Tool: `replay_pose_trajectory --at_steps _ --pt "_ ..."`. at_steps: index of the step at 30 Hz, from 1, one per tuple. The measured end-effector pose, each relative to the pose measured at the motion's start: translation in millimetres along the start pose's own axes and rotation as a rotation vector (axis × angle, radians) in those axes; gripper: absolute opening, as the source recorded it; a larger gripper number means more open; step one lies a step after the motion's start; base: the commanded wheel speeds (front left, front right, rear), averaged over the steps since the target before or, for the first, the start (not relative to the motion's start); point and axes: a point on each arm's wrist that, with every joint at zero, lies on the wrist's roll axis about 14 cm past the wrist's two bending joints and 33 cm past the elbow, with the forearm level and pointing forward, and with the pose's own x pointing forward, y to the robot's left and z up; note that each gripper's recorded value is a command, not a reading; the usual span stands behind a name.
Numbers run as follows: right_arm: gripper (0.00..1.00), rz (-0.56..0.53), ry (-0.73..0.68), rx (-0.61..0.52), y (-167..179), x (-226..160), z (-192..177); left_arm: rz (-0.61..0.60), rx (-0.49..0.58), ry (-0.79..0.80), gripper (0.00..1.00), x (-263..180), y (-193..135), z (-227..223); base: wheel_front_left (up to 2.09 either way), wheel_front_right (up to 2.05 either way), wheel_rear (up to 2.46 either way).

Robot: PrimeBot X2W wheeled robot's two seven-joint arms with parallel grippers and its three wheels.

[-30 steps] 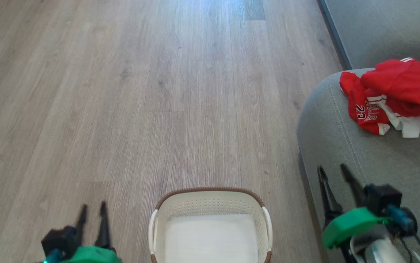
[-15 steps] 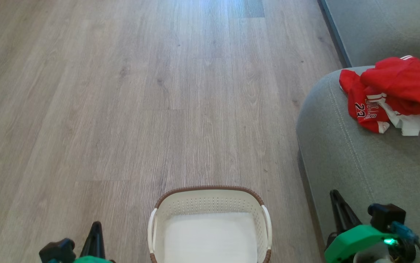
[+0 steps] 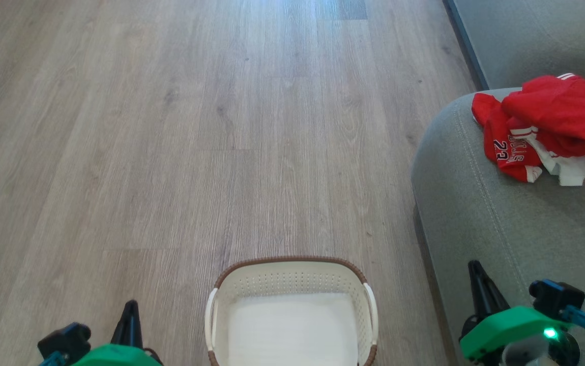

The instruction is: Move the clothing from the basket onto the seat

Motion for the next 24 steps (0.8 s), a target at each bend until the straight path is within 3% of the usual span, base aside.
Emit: replay_pose_trajectory --at_steps 24 --pt "0.00 -0.052 -0.014 0.277 -12.0 3.9 7.8 -0.007 -0.270 0.042 0.00 13.2 -1.7 5.2 0.00 0.00 0.00"
